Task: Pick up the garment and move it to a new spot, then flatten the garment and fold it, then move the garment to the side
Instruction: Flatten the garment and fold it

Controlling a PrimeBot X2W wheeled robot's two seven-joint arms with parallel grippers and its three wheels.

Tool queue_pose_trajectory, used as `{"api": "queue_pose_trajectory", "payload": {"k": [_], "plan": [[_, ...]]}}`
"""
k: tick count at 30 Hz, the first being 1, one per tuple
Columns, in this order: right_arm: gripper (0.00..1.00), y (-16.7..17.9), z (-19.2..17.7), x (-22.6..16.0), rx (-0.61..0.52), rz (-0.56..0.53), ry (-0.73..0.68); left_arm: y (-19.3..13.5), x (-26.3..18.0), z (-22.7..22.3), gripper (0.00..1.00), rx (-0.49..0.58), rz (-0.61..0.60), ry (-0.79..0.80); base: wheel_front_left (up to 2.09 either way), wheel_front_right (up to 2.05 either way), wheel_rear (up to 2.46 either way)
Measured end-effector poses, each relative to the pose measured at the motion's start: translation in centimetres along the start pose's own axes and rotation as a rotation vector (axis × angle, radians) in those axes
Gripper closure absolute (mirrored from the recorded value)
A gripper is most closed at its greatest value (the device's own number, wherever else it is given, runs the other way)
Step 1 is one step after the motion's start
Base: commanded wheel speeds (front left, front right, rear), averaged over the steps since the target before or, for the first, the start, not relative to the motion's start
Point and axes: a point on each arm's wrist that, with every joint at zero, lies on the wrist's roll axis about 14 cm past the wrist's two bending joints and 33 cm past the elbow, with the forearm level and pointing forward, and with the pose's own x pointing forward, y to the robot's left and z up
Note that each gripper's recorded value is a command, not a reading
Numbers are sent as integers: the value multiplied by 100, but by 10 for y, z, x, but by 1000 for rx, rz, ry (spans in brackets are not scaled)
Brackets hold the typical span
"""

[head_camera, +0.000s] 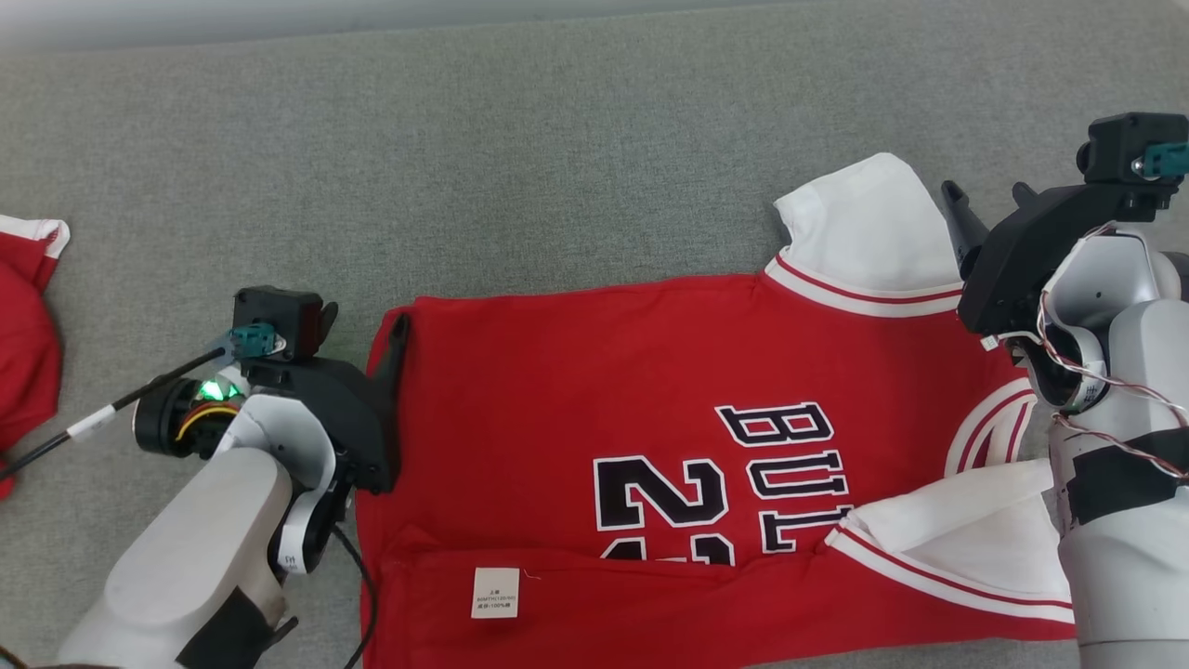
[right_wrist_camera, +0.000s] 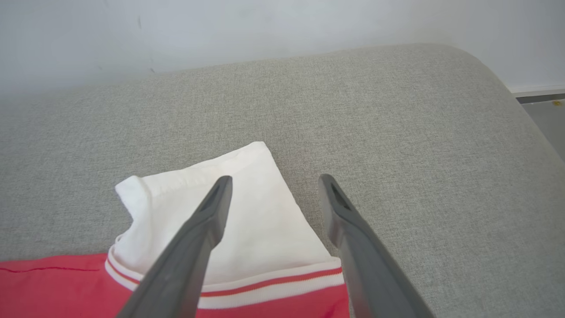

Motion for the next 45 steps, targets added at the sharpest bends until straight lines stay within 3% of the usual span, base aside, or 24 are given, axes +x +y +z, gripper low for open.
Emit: {"api": "queue_pose_trajectory", "payload": {"k": [14,33,34,36,45], "plan": [[0,-19,13,-1,11,-40,-32,-4,-5,25,0,41,-8,-59,0,0,0],[0,-24,16,15,-12,-61,-11,-9,16,-21,0,13,-26,122,0,0,0],[0,-23,16,17,-13,-60,-8,-9,17,-21,7,14,-27,128,0,0,0],[0,-21,16,20,-23,-60,1,-8,18,-21,100,15,-26,128,0,0,0],[0,-19,23,33,-61,-78,60,-1,21,-17,100,3,-6,102,0,0,0]]}}
